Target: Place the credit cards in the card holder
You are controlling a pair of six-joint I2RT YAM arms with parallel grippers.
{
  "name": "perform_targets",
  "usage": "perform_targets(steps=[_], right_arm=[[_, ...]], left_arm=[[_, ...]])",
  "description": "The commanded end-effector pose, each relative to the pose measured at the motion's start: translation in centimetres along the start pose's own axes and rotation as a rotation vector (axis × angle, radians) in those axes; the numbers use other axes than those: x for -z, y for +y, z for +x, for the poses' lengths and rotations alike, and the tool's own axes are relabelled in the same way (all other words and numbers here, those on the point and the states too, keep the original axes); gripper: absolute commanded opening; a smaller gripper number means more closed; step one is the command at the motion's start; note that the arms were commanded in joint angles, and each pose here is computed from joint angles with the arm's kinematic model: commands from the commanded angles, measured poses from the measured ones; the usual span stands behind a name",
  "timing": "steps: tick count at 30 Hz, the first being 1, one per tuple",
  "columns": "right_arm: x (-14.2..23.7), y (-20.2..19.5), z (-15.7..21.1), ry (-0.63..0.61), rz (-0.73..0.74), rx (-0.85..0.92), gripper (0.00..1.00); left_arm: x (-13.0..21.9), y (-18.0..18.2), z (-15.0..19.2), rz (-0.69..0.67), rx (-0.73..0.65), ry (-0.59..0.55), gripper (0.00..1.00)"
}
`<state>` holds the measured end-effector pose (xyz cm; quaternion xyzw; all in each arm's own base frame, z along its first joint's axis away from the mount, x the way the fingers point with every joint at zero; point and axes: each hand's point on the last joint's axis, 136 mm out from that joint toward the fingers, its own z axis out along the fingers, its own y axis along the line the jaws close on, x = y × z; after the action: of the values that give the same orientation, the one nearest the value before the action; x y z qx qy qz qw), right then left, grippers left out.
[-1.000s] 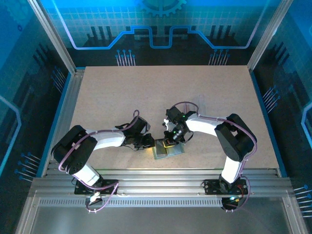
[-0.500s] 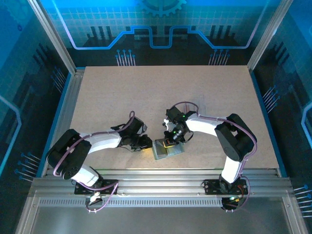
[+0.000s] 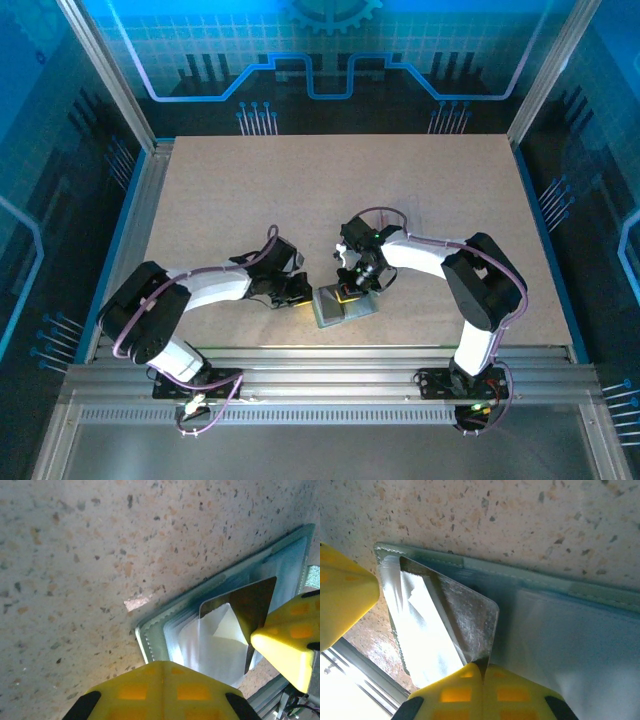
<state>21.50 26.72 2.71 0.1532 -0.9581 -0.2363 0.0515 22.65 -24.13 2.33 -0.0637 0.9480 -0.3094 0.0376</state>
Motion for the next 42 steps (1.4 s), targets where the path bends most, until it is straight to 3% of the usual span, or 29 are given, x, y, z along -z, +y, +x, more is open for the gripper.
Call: perform_targets(steps=[1, 22, 42], right_arm=[[0.7, -0.9, 0.3, 0.018, 0.045, -0.001, 0.0], [-0.5, 0.2, 0.4, 0.081, 0.034, 0.035, 0.0], [-0.9, 1.7, 0.5, 0.068, 0.022, 0.046, 0.0]], left_arm=[[-0.1, -0.1, -0.2, -0.004, -0.013, 0.009, 0.07], [-1.5, 1.4, 0.0, -0.042, -0.002, 0.03, 0.08], [-1.8, 1.8, 0.2, -0.038, 0.008, 0.031, 0.08]])
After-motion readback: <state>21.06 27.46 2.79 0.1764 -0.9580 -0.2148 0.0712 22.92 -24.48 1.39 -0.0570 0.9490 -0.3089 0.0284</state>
